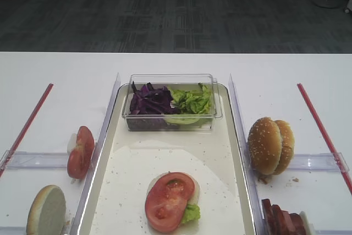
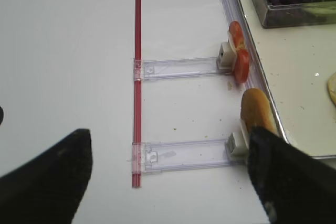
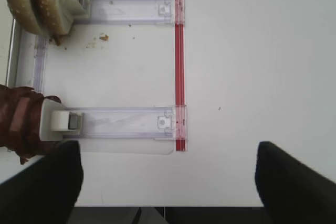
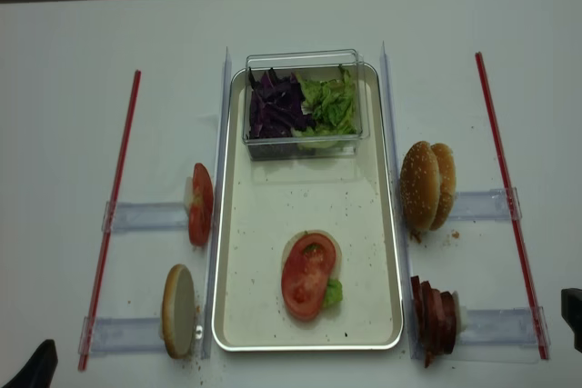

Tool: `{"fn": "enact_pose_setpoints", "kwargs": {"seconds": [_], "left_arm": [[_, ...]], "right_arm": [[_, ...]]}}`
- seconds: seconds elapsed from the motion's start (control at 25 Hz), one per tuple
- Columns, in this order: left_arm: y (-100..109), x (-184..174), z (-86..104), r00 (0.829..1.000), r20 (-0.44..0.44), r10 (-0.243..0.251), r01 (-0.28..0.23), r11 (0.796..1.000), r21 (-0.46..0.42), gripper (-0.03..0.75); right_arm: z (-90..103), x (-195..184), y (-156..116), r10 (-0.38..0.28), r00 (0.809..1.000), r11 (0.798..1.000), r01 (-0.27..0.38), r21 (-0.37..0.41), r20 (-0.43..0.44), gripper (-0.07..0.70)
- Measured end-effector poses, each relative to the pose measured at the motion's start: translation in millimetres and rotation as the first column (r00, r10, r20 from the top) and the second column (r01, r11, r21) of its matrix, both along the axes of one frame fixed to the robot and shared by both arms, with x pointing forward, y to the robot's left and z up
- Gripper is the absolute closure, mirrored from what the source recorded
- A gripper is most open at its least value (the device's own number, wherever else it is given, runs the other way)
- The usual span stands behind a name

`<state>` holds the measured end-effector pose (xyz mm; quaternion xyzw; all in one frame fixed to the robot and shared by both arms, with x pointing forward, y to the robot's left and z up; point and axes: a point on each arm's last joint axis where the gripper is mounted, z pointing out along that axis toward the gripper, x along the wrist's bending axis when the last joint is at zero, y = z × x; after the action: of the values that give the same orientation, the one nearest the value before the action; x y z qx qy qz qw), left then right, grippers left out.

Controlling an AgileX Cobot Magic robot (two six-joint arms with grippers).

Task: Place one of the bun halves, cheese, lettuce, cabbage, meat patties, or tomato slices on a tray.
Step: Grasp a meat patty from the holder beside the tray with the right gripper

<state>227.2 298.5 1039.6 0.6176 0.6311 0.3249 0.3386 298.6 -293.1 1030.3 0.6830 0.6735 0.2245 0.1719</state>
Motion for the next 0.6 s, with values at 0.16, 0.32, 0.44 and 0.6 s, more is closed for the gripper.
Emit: {"fn": "enact_pose_setpoints", "kwargs": {"seconds": [0.16,0.32,0.44,0.6], "left_arm": [[0.0,0.0,0.0,1.0,0.0,0.0,0.0,1.0,0.0,0.16],[0.0,0.0,0.0,1.0,0.0,0.0,0.0,1.0,0.0,0.16],[0.0,0.0,0.0,1.0,0.0,0.0,0.0,1.0,0.0,0.16],[0.0,0.0,0.0,1.0,0.0,0.0,0.0,1.0,0.0,0.16]], "right_arm": [[-5.7,12.6,-0.8,0.0,0.996,1.0,0.0,0.006,-0.092,-0.045],[-6.3,27.0,-1.8,0.0,0.987,1.0,0.002,0.01,-0.159,-0.045],[-12.0,37.5,-2.5,-0.001,0.974,1.0,0.004,0.014,-0.225,-0.045],[-23.0,51.2,-3.4,-0.003,0.947,1.0,0.011,0.021,-0.321,-0.045]]}}
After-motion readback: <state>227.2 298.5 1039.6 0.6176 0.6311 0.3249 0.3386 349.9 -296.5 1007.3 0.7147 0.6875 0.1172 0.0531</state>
